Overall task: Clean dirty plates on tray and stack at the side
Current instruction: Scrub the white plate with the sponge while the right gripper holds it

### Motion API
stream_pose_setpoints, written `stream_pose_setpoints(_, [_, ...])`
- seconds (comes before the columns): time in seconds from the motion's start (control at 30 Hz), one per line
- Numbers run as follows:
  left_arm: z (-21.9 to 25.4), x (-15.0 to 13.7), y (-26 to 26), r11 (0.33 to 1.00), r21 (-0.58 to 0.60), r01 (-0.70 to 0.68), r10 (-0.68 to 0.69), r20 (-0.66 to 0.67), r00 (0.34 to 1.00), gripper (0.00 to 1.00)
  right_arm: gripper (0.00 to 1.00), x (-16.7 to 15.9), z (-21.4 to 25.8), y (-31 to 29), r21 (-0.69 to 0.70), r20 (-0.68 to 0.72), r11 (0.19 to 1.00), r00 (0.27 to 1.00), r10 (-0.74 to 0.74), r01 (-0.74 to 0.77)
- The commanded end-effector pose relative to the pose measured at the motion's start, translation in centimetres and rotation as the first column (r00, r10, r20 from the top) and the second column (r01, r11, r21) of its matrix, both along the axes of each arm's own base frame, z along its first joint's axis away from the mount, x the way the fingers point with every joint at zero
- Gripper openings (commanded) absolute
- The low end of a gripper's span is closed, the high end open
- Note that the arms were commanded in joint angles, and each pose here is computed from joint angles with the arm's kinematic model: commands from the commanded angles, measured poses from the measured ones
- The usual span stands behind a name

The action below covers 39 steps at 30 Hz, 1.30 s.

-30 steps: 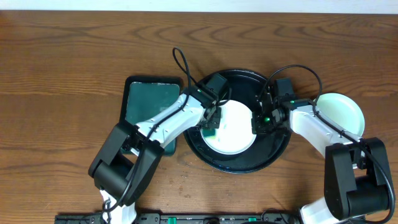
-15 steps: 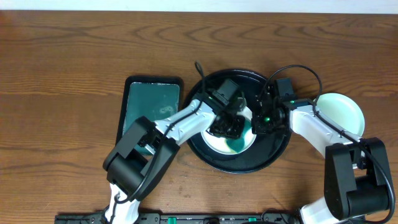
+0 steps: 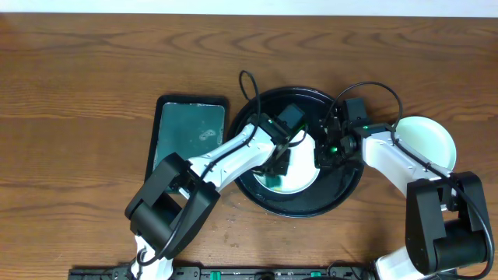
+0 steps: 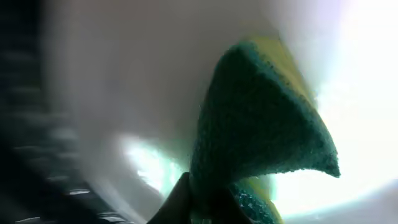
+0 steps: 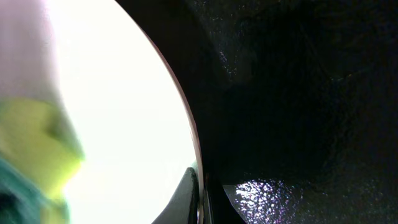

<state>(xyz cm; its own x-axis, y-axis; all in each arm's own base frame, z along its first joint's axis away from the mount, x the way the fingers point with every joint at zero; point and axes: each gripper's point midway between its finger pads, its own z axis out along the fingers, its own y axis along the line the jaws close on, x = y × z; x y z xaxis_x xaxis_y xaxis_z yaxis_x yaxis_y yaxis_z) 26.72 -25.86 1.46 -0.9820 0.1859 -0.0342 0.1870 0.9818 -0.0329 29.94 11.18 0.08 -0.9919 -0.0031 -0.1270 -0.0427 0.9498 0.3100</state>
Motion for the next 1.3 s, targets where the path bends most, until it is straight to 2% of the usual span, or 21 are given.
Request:
stream_pose_setpoints(0.0, [-1.1,3.0,8.2,0.912,0.405,-0.065,-0.017,0.195,0.981,0.07,0.01,-1.2,-1.9,-0.8,-0.057,-0.053,0.998,0.999,-0.003,0.000])
stream_pose_setpoints(0.2, [0.7,5.1,10.3,0.839,0.541,-0.053,-0.127,0.290,0.949,0.07,0.01,-1.2,-1.9,-0.8,-0.057,-0.053,0.998,0.999,-0.003,0.000])
stream_pose_setpoints(0.37, [1.1,6.1,9.5,0.861,0.506,-0.058,-0.117,0.307,0.945,0.07,0.01,-1.2,-1.9,-0.9,-0.059,-0.052,0.998,0.999,-0.003,0.000])
stream_pose_setpoints(0.47, [-0.2,5.7,6.3,0.941,0.339,-0.005,-0.082,0.241,0.967,0.07,0.01,-1.2,-2.0,-0.9,-0.061,-0.053,0.998,0.999,-0.003,0.000])
stream_pose_setpoints(0.57, [-1.5,4.3,1.1,0.998,0.035,0.061,-0.064,0.113,0.991,0.07,0.01,-1.3,-2.0,-0.9,-0.061,-0.055,0.998,0.998,-0.003,0.000])
stream_pose_setpoints(0.67, [-1.0,2.8,-4.4,0.957,-0.276,0.089,-0.090,0.009,0.996,0.07,0.01,-1.3,-2.0,-0.9,-0.061,-0.055,0.998,0.998,-0.003,-0.001])
stream_pose_setpoints(0.77, [0.1,2.2,-7.9,0.885,-0.456,0.091,-0.117,-0.029,0.993,0.08,0.01,-1.3,-2.0,-0.9,-0.061,-0.055,0.998,0.999,-0.003,0.000])
stream_pose_setpoints(0.93, [-0.6,1.7,-9.9,0.842,-0.536,0.051,-0.114,-0.084,0.990,0.08,0.01,-1.3,-2.0,-0.9,-0.061,-0.054,0.998,0.999,-0.003,0.000])
stream_pose_setpoints(1.1, [-1.0,-0.4,-10.5,0.812,-0.583,0.015,-0.158,-0.196,0.968,0.07,0.01,-1.3,-2.0,-0.9,-0.061,-0.054,0.998,0.999,-0.003,0.000])
stream_pose_setpoints(1.27, [0.3,-2.5,-11.4,0.764,-0.645,0.032,-0.243,-0.242,0.939,0.07,0.01,-1.2,-2.0,-0.9,-0.060,-0.052,0.998,0.999,-0.003,0.000])
